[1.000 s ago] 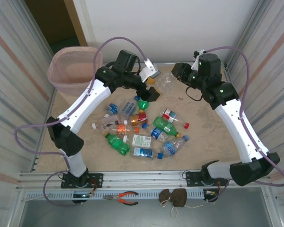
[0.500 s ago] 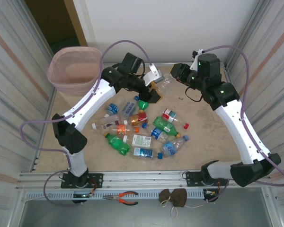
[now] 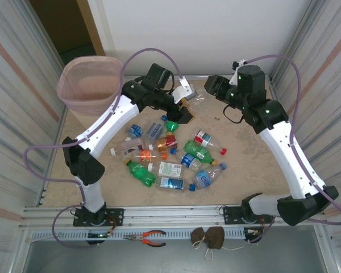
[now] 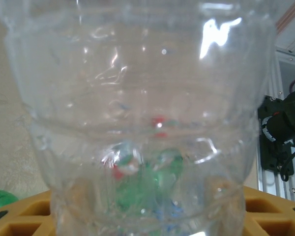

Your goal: Put the plastic bottles in the bin

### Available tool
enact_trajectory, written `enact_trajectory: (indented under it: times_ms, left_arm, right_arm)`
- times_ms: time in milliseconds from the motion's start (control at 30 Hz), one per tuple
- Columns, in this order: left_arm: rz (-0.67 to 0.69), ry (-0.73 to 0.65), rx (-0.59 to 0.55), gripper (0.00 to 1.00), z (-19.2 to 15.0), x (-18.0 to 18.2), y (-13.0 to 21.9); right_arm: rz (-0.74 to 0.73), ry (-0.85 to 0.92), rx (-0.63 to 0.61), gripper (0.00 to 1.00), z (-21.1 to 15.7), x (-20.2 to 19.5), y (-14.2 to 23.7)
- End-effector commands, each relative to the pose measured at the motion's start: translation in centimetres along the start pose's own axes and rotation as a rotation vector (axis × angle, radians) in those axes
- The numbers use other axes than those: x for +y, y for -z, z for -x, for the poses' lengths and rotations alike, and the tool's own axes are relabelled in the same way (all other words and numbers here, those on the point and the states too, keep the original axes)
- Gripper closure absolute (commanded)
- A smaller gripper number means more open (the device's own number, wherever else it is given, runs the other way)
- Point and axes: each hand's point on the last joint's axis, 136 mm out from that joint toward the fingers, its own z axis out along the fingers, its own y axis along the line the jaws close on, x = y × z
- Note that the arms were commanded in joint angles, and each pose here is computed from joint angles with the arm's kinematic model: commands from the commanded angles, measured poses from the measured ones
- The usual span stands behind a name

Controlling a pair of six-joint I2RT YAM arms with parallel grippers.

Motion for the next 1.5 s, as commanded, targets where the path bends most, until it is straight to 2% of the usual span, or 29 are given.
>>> enact_trajectory:
  times_ms: [0,267,633,800,1000,1200,1467]
  left_arm:
    - [0.072,-0.045,-0.054,0.46,2.1,0.2,3.0]
    - [0.205,0.011,-0.117,0.46,3.1,2.5,8.0]
    - [0.488,0.178,-0.179,0.47,1.6,7.6,19.7]
    - [0.653,0.345,-0.177,0.47,-1.6,10.9,25.8]
    - [0.771,0.550,-0.157,0.47,-6.6,13.6,31.1]
    - [0.855,0.696,-0.049,0.47,-12.2,15.8,33.5]
    - [0.927,0.797,0.096,0.46,-17.3,18.9,33.6]
  right_arm:
    - [-0.045,0.044,-0.112,0.43,2.4,-0.1,3.1]
    - [-0.130,0.074,-0.179,0.40,3.3,-2.2,4.9]
    - [-0.174,0.056,-0.181,0.39,3.1,-4.4,5.2]
    - [-0.177,0.043,-0.171,0.39,3.0,-4.9,4.8]
    - [-0.166,0.039,-0.152,0.39,2.8,-4.8,4.0]
    - [-0.159,0.038,-0.127,0.40,2.5,-4.9,3.0]
    - [-0.158,0.037,-0.103,0.40,2.1,-5.2,2.2]
